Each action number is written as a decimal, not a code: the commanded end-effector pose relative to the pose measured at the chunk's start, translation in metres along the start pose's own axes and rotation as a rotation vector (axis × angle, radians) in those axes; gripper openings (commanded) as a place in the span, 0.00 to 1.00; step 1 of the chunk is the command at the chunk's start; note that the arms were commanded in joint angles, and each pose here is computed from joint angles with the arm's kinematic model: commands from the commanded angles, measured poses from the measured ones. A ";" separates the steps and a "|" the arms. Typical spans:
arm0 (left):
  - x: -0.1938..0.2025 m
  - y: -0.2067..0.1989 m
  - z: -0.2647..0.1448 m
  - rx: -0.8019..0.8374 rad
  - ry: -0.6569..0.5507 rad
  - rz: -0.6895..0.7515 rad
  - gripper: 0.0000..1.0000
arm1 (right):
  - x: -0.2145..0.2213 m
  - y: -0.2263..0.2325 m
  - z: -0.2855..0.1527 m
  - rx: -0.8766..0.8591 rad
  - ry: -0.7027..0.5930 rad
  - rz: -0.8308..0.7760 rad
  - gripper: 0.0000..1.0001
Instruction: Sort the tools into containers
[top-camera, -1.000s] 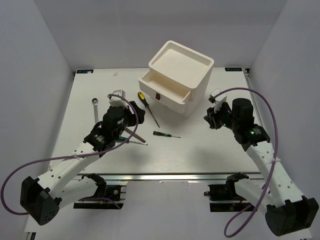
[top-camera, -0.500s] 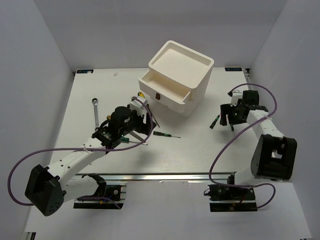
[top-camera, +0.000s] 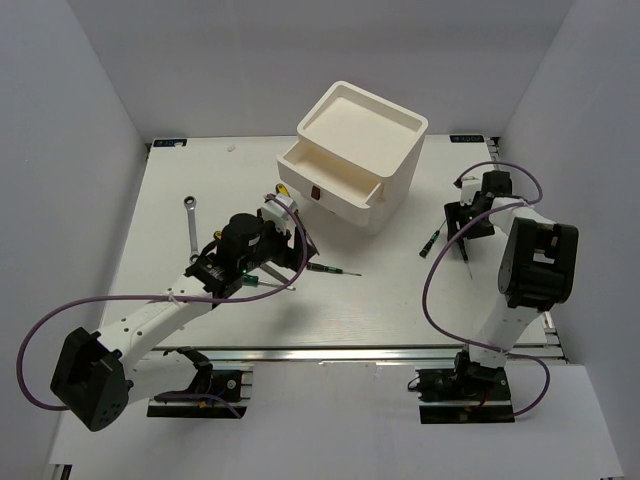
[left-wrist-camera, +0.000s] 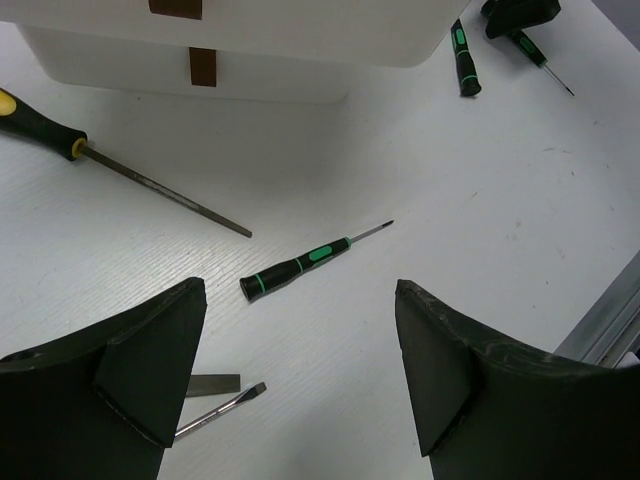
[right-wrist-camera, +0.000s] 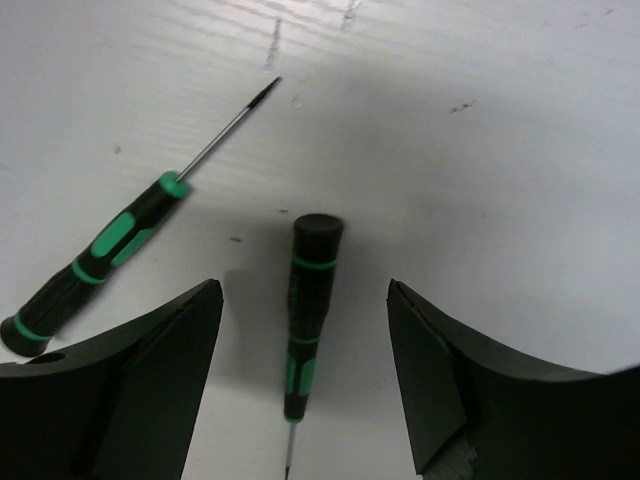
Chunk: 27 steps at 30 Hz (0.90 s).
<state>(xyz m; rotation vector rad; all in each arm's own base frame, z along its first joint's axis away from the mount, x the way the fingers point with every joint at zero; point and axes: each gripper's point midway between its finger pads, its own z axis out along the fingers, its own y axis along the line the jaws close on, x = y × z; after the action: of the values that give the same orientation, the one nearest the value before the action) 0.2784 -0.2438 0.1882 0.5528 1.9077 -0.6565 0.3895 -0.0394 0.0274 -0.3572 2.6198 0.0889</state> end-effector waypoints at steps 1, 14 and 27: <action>0.001 -0.004 0.002 0.025 0.000 0.007 0.86 | -0.021 -0.022 0.007 0.040 -0.042 -0.018 0.71; 0.024 0.001 0.008 0.020 0.063 0.039 0.86 | 0.007 -0.012 0.019 -0.008 0.028 -0.017 0.29; 0.016 0.026 0.013 -0.230 0.039 -0.311 0.85 | -0.057 0.043 -0.090 -0.260 -0.289 -0.161 0.00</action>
<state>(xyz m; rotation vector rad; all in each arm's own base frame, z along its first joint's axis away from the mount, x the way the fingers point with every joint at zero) 0.2791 -0.2407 0.1518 0.4444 2.0475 -0.6428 0.3701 -0.0296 0.0411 -0.4461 2.5728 0.2432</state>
